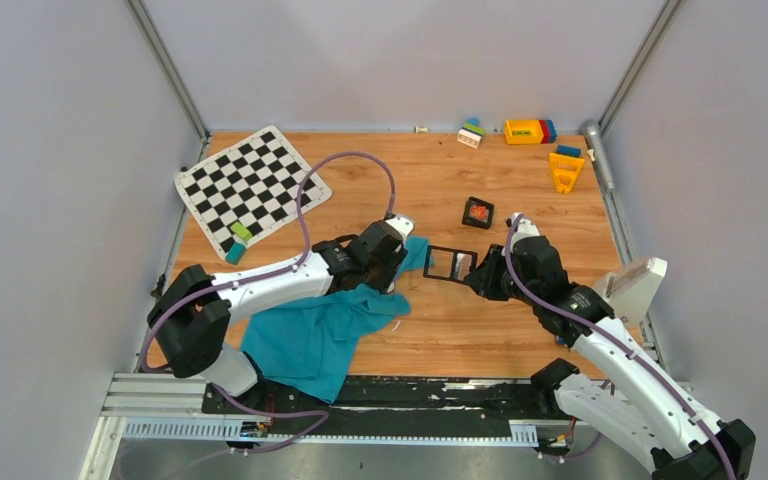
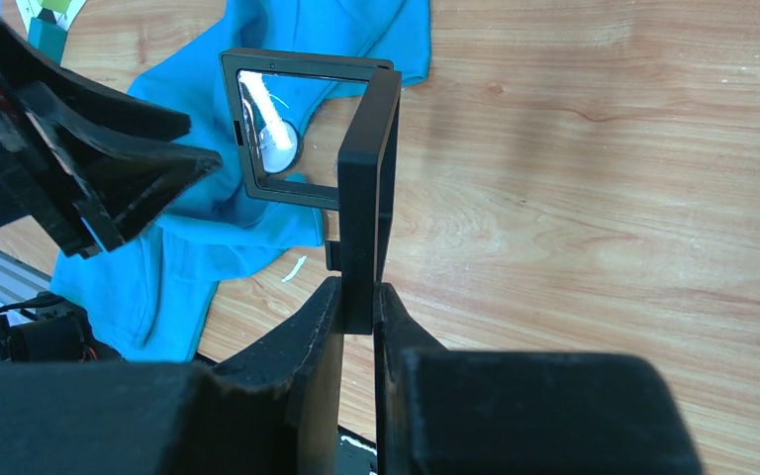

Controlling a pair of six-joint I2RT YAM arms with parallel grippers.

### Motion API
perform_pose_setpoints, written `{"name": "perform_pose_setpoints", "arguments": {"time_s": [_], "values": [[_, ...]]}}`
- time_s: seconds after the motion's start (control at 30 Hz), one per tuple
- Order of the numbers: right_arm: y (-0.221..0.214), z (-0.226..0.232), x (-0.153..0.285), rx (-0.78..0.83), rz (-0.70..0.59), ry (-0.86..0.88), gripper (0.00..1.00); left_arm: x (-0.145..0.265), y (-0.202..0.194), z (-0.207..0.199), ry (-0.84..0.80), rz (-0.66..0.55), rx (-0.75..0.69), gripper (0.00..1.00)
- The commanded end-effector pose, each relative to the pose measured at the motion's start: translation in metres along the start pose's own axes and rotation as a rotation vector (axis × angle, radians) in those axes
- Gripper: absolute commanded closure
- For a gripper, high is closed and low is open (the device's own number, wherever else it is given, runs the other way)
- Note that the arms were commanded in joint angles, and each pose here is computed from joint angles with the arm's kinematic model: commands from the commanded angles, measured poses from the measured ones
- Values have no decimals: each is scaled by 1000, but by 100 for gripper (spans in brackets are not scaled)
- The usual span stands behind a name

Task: Remove the brooch from the garment
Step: Adjust the clothes at the center of the board.

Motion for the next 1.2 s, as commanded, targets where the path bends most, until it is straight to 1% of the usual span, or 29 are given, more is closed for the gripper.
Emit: {"name": "perform_pose_setpoints", "arguments": {"time_s": [0.0, 0.03, 0.07, 0.13, 0.2, 0.23, 0.3, 0.37, 0.4, 0.43, 0.47, 0.5, 0.53, 0.57, 0.6, 0.63, 0.67, 0.7, 0.73, 0.77, 0.9, 0.97, 1.07, 1.17], "values": [[11, 11, 8, -11, -42, 48, 100, -2, 7, -21, -203, -10, -54, 47], [10, 11, 8, -12, -41, 46, 100, -1, 3, -26, -251, 19, -52, 43], [10, 11, 9, -14, -41, 47, 100, 2, -6, -25, -253, 78, -53, 35], [9, 11, 9, -15, -41, 50, 100, 8, -18, -21, -227, 142, -25, 30], [9, 10, 9, -15, -40, 48, 100, 20, -26, -18, -236, 149, 1, 27], [9, 10, 8, -13, -38, 48, 100, 29, -30, -16, -247, 131, 14, 27], [9, 10, 9, -13, -36, 50, 100, 41, -38, -18, -317, 127, 17, 26], [9, 11, 9, -14, -35, 56, 100, 46, -47, -18, -335, 186, 3, 31], [9, 12, 10, -15, -36, 61, 100, 46, -56, -11, -271, 253, -4, 40], [9, 12, 11, -17, -37, 63, 100, 41, -59, -8, -211, 300, -10, 45], [8, 12, 11, -20, -38, 66, 100, 36, -67, 3, -83, 370, -21, 56], [8, 12, 11, -25, -37, 66, 100, 35, -63, 7, -26, 379, -24, 65], [8, 12, 12, -28, -37, 70, 100, 33, -68, 14, 72, 418, -34, 87], [7, 12, 12, -29, -34, 73, 100, 33, -63, 17, 109, 414, -31, 98], [7, 12, 12, -32, -33, 76, 100, 36, -64, 24, 179, 426, -41, 100], [6, 12, 13, -34, -33, 79, 100, 40, -62, 28, 212, 435, -47, 100], [5, 11, 14, -38, -34, 80, 100, 44, -58, 34, 276, 416, -47, 100], [4, 11, 15, -39, -37, 85, 100, 50, -60, 41, 319, 444, -55, 100], [4, 11, 15, -40, -40, 85, 100, 54, -54, 48, 390, 420, -38, 100], [4, 10, 15, -41, -41, 82, 100, 60, -54, 58, 458, 435, -39, 100], [3, 9, 15, -53, -40, 66, 100, 72, -44, 84, 626, 421, 22, 100], [3, 8, 15, -61, -38, 59, 100, 72, -39, 96, 688, 404, 49, 99], [3, 6, 12, -84, -35, 28, 100, 65, -32, 116, 736, 370, 83, 99], [3, 3, 8, -119, -24, -27, 100, 55, -26, 135, 806, 368, 53, 99]]}}
Point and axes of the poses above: each gripper's point midway between its finger pads, its own x axis back along the fingers, its own z axis along the line the jaws close on, y = z × x, the point moved 8 cm from there along x, back along the fingers, and after that the axes turned 6 degrees about -x, right-handed, at the moved point
